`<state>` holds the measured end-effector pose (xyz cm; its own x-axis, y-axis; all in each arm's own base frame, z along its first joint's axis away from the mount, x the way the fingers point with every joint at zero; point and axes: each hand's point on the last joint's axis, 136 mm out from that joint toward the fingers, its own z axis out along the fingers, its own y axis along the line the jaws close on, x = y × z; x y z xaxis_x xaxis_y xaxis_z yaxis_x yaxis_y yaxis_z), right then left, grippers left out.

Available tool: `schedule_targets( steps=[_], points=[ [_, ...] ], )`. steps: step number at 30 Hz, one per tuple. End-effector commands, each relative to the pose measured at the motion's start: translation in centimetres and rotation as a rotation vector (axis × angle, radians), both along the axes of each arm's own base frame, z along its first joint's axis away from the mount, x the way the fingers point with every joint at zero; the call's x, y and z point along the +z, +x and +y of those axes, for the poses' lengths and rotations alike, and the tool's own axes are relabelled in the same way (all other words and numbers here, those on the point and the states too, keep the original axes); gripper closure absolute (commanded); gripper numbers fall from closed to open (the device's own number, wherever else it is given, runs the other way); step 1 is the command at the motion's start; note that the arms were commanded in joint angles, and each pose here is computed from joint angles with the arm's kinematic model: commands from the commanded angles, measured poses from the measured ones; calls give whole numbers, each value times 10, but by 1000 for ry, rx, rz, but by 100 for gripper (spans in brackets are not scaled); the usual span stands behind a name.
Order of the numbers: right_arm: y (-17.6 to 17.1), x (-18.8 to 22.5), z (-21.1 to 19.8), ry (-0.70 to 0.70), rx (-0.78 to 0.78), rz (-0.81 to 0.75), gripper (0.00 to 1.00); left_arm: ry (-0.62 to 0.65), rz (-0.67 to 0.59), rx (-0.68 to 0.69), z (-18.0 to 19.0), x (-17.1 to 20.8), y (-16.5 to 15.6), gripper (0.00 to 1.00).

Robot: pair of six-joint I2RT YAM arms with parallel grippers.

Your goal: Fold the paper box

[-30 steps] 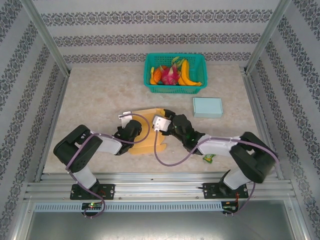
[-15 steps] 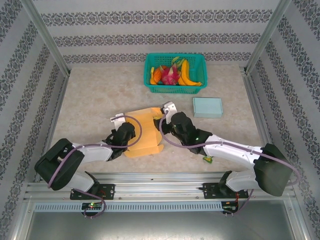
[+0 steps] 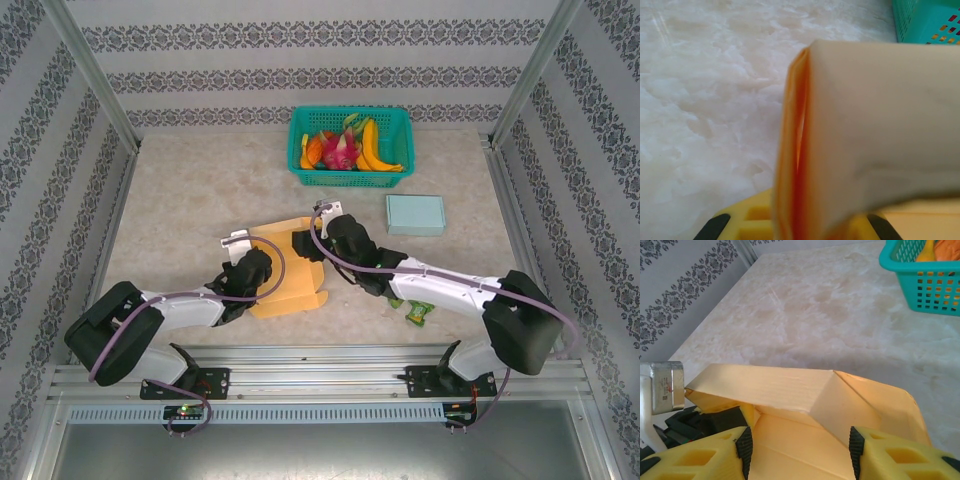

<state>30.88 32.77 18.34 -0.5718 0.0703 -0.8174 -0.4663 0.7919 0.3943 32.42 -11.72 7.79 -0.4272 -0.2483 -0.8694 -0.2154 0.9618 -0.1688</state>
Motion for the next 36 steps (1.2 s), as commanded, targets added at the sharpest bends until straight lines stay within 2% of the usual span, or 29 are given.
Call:
schedule_targets(
  steps=[1,10,17,24,27,36],
  points=[
    [10,10,9,52,2,-2,44,12,-9,21,1,-4,0,100],
    [18,-13,9,50,4,51,44,6,-7,8,-9,-9,3,100],
    [3,-16,31,168,97,138,45,11,-13,5,-16,-9,4,100],
    [-9,-9,47,370,180,195,46,25,-8,-6,-26,-13,5,100],
    [-7,-21,40,324,152,192,46,15,-8,-5,-27,-13,5,100],
    [1,-69,-14,144,-4,151,46,29,0,6,-24,-15,4,100]
  ],
)
